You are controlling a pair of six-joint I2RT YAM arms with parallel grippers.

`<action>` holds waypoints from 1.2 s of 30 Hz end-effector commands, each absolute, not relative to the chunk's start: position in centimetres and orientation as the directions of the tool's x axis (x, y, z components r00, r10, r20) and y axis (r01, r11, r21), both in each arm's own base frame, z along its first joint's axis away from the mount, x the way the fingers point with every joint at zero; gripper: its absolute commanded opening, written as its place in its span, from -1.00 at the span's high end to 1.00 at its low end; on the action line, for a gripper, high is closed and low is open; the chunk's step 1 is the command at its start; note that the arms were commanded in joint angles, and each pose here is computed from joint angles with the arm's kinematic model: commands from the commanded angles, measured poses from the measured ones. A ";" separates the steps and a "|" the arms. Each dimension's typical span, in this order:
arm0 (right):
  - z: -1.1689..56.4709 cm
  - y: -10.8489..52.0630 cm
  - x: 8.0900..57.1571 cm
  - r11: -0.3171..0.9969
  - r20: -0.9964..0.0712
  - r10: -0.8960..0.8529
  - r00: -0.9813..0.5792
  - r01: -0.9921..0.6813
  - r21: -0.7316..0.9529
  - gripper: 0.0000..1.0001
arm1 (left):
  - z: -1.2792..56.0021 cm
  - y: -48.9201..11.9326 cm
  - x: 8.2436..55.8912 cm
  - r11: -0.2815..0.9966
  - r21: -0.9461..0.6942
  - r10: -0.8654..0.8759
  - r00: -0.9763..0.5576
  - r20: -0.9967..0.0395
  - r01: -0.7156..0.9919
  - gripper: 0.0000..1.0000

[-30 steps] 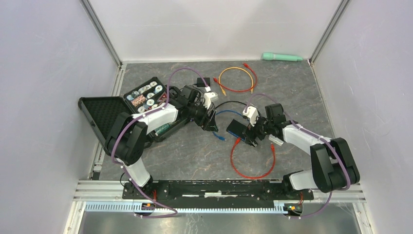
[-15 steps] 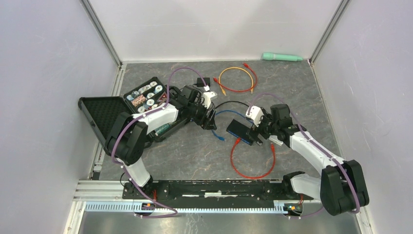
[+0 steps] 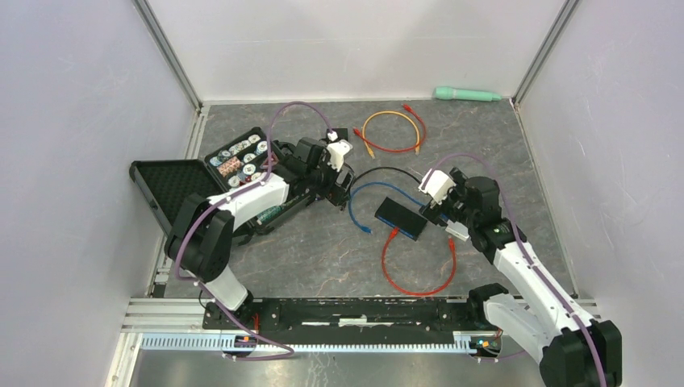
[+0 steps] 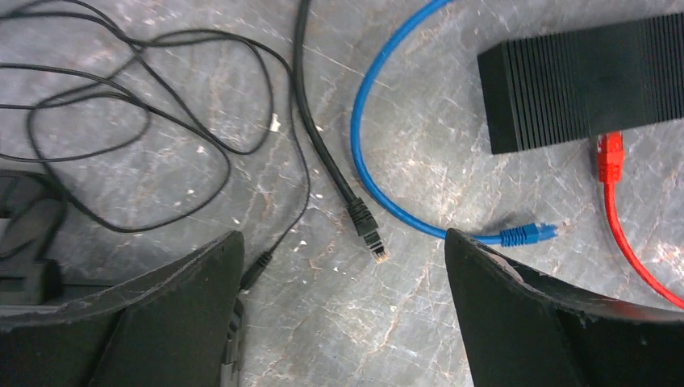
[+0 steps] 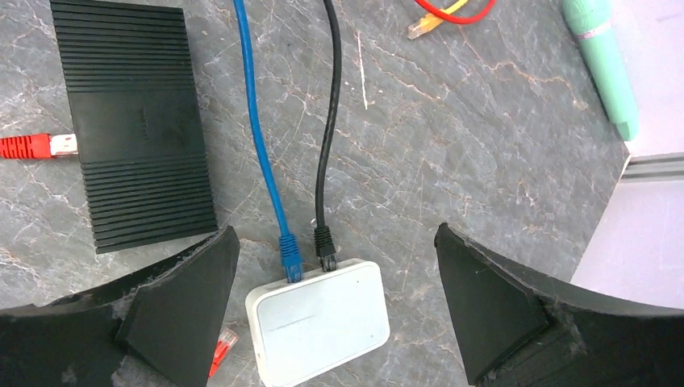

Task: Pull the plug from the switch port
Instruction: Pull the connector from the switch port.

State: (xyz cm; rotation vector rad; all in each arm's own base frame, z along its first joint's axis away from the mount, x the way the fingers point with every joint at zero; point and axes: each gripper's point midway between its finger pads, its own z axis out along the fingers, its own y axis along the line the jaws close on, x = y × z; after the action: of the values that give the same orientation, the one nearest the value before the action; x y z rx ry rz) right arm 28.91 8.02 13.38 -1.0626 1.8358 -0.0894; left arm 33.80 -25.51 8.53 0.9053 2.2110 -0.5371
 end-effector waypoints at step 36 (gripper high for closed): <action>3.4 13.8 26.0 0.500 -0.651 -0.686 -0.324 -0.860 -0.099 -0.90 | 11.9 -27.7 32.2 0.531 -0.391 0.316 -0.604 -0.731 0.751 -0.99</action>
State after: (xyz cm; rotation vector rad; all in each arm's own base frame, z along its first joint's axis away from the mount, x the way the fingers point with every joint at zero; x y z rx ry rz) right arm 24.13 12.93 2.12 -1.2912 2.1438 0.3663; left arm 32.76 -26.28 11.16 0.8559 2.2246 -0.8553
